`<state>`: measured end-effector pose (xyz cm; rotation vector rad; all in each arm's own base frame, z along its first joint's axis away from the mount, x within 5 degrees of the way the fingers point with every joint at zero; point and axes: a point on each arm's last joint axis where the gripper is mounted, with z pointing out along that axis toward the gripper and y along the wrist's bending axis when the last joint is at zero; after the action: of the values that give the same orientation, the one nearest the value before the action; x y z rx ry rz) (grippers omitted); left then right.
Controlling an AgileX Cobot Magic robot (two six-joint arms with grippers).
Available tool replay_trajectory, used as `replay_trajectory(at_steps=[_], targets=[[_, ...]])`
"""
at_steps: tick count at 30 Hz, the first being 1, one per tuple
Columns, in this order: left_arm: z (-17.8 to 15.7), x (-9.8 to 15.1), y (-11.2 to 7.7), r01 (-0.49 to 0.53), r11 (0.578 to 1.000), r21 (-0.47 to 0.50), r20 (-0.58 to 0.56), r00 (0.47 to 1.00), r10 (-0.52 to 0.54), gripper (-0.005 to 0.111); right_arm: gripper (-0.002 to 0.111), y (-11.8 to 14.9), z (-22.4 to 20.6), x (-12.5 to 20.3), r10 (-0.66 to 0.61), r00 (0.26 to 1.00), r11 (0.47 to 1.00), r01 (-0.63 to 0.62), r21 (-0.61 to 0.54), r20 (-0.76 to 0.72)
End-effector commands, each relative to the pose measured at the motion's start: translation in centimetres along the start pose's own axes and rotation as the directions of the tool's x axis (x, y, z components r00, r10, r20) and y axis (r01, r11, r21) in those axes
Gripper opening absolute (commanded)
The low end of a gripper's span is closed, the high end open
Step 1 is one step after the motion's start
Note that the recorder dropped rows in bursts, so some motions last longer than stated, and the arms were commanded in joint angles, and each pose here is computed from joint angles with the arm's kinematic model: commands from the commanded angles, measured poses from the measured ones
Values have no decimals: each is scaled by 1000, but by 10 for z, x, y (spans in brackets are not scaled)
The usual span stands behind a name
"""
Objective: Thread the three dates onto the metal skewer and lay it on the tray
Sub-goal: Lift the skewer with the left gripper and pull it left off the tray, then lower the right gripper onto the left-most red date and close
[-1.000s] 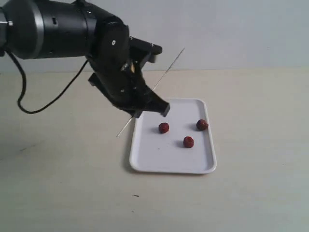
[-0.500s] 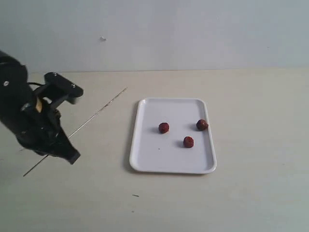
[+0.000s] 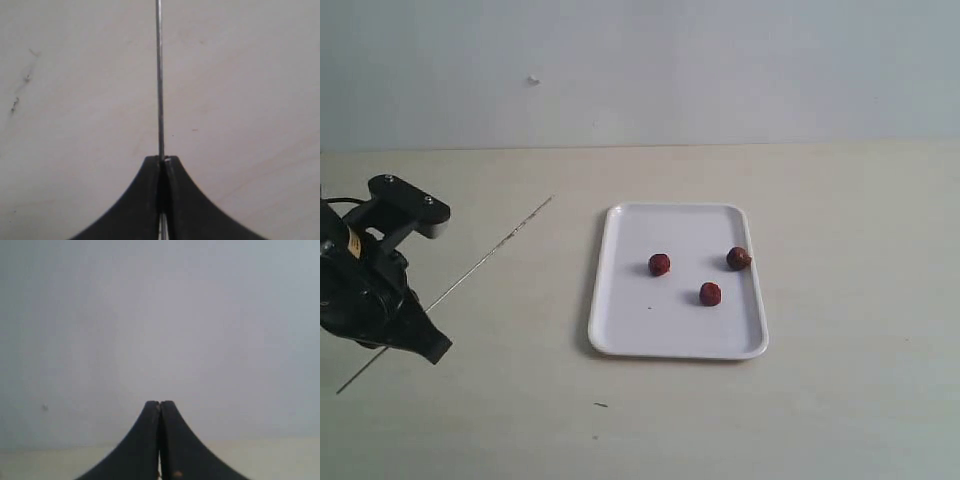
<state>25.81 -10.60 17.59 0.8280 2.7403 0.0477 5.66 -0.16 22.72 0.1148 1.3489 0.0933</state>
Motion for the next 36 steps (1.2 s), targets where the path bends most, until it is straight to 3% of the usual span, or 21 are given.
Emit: replay_trajectory(at_steps=[1,2,4,6,9,12,16,20,24,30,36], targets=[[1,2,-1,9,1000,11,-10,1000,-8,0,0,0,-2,-18,342,919,940,-334,-75,194],[1,2,-1,9,1000,11,-10,1000,-8,0,0,0,-2,-17,378,907,926,-369,-81,187],[1,1,-1,9,1000,11,-6,1000,-8,0,0,4,8,-34,322,941,947,-320,-33,100],[1,1,-1,10,1000,12,-6,1000,-10,0,0,6,31,-49,265,964,964,-264,28,-34],[1,1,-1,10,1000,12,-6,1000,-10,0,0,8,94,-61,220,921,974,-190,124,-320],[1,1,-1,12,1000,13,-6,1000,-12,0,0,7,169,-47,159,734,983,-58,172,-661],[1,2,-1,-19,1000,14,-9,1000,19,0,0,13,232,-21,115,463,993,-55,101,-879],[1,4,-1,-116,993,21,-34,993,117,0,0,34,278,15,55,238,982,-187,10,-970],[1,5,-1,-143,989,24,-43,989,144,0,0,58,312,52,-26,132,977,-208,-53,-991],[1,8,-3,-124,991,46,-76,989,127,0,1,84,346,93,-91,105,969,-219,-113,-990],[0,13,-9,-51,993,107,-129,990,65,0,15,93,359,122,-101,76,966,-233,-117,-992]])
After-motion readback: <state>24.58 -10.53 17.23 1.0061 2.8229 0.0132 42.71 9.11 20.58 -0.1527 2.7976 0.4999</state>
